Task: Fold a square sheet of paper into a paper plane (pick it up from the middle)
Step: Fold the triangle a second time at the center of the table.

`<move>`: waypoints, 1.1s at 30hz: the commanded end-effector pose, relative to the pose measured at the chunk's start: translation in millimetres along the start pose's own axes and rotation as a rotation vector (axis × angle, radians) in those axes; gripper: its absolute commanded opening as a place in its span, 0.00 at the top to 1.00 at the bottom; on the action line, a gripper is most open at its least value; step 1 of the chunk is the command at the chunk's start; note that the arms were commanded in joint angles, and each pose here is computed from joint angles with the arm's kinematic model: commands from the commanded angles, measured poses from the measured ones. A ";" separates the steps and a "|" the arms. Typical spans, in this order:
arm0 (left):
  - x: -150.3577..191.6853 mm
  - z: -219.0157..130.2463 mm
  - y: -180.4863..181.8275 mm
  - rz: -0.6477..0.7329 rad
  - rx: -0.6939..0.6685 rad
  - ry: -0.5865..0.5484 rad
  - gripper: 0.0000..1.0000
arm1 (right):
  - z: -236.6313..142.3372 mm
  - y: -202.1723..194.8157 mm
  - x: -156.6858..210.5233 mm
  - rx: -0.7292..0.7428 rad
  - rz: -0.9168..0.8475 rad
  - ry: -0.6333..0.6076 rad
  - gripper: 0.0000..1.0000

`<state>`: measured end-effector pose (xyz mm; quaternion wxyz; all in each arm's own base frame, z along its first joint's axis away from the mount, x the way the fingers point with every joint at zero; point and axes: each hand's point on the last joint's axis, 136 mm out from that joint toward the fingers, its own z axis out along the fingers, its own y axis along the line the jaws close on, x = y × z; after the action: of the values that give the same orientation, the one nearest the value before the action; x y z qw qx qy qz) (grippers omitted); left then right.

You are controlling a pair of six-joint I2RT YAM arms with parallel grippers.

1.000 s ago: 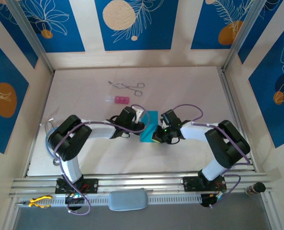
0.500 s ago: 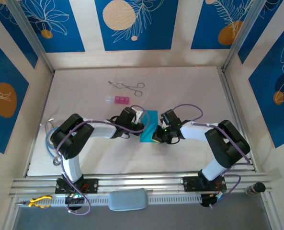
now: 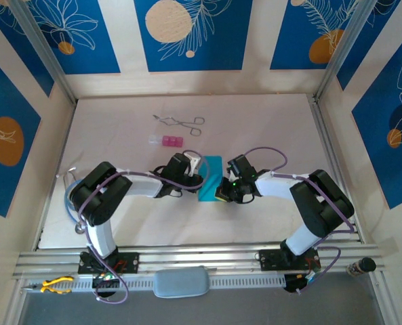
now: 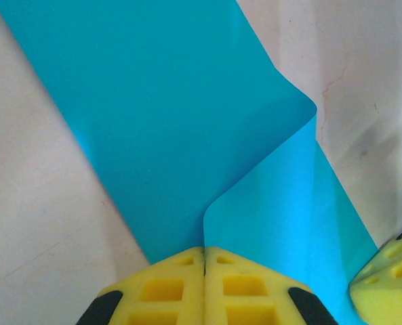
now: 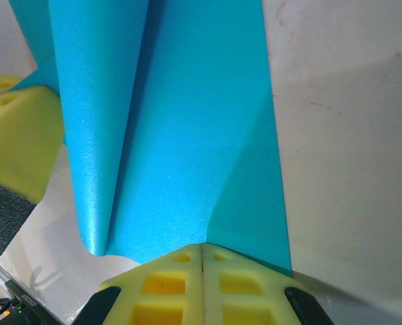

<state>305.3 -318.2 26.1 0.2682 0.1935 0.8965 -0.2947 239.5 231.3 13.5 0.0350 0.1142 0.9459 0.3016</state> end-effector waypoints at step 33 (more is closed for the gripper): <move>-12.4 0.5 1.9 0.021 0.018 -0.043 1.00 | 9.0 -33.5 18.5 0.130 0.046 0.078 1.00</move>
<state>306.4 -317.7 26.7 0.2757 0.1941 0.8931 -0.2978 238.4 233.2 13.2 0.0244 0.1143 0.9462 0.3016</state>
